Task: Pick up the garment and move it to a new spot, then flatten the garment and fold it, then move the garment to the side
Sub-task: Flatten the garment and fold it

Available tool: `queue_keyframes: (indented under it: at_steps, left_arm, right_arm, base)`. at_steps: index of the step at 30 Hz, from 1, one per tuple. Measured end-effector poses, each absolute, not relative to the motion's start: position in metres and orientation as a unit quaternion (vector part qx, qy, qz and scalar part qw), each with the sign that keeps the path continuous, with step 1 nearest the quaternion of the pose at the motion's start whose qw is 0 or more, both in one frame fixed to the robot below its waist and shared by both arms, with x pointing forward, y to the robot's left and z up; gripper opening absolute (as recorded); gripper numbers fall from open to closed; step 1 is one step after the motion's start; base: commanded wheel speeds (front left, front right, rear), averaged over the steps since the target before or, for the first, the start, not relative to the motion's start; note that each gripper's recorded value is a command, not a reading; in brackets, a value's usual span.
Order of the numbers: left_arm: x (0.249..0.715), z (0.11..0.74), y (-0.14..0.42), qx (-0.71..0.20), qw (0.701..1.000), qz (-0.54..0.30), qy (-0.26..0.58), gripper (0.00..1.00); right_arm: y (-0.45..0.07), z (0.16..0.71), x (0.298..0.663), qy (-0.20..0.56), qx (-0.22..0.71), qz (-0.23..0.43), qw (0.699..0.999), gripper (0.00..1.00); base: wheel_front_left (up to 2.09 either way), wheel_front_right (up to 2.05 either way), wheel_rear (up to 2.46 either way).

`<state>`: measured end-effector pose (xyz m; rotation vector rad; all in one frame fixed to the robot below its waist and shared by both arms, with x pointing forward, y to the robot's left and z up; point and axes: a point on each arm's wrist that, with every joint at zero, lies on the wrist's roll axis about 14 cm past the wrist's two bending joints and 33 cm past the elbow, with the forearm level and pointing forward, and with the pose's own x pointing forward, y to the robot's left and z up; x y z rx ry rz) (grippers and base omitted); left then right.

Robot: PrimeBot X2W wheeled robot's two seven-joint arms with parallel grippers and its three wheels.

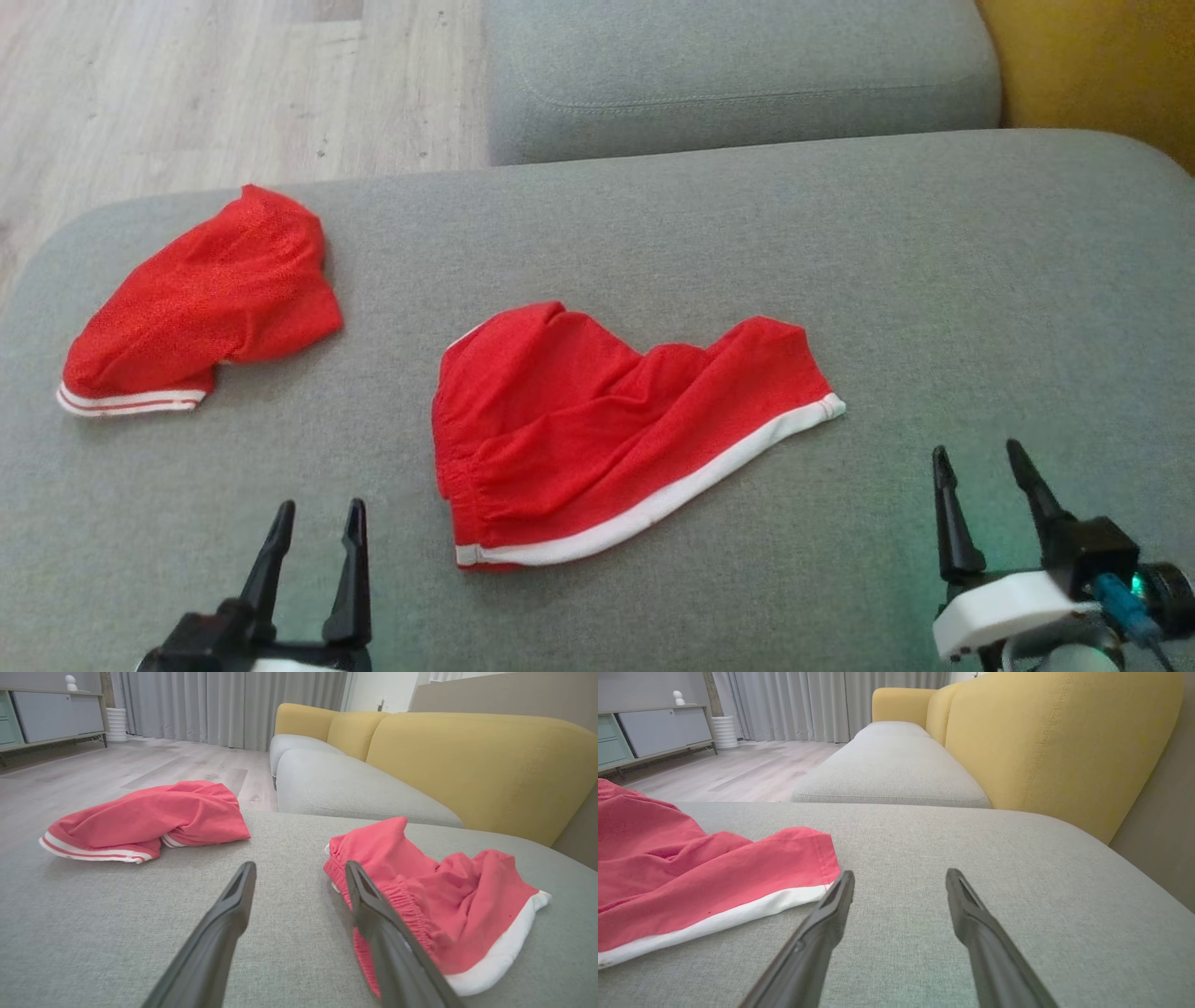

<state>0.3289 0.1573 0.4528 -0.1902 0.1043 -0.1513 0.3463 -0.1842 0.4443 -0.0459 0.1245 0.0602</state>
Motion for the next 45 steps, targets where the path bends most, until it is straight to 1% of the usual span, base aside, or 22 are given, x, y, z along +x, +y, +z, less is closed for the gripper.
queue_keyframes:
  at_steps: [23, 27, 30, 33, 35, 37, 41, 45]
  left_arm:
    - [0.333, 0.448, 0.143, -0.089, 0.99, -0.094, 0.059, 1.0]
    - [0.328, 0.438, 0.132, -0.09, 0.987, -0.111, 0.079, 1.0]
    - [0.32, 0.424, 0.113, -0.097, 0.977, -0.148, 0.116, 1.0]
    - [0.318, 0.418, 0.102, -0.108, 0.965, -0.176, 0.163, 1.0]
    - [0.315, 0.413, 0.099, -0.097, 0.955, -0.197, 0.198, 1.0]
    - [0.313, 0.41, 0.098, -0.112, 0.948, -0.202, 0.22, 1.0]
    - [0.302, 0.395, 0.093, -0.108, 0.931, -0.22, 0.272, 1.0]
    - [0.303, 0.392, 0.088, -0.117, 0.923, -0.229, 0.286, 1.0]
  right_arm:
    - [-0.179, 0.444, 0.342, 0.062, -0.007, 0.035, 0.997, 1.0]
    - [-0.172, 0.453, 0.347, 0.047, 0.018, 0.039, 0.998, 1.0]
    - [-0.164, 0.463, 0.361, 0.033, 0.021, 0.052, 0.998, 1.0]
    - [-0.148, 0.466, 0.381, 0.06, 0.01, 0.078, 0.995, 1.0]
    - [-0.138, 0.462, 0.393, 0.093, -0.001, 0.094, 0.991, 1.0]
    - [-0.132, 0.453, 0.401, 0.131, -0.016, 0.105, 0.986, 1.0]
    - [-0.125, 0.424, 0.403, 0.215, -0.039, 0.125, 0.968, 1.0]
    - [-0.121, 0.4, 0.401, 0.269, -0.05, 0.135, 0.952, 1.0]
  base:
    - [0.0, 0.0, 0.0]
    - [0.0, 0.0, 0.0]
    - [0.0, 0.0, 0.0]
    - [0.0, 0.0, 0.0]
    - [0.0, 0.0, 0.0]
    - [0.0, 0.0, 0.0]
    - [0.0, 0.0, 0.0]
    - [0.0, 0.0, 0.0]
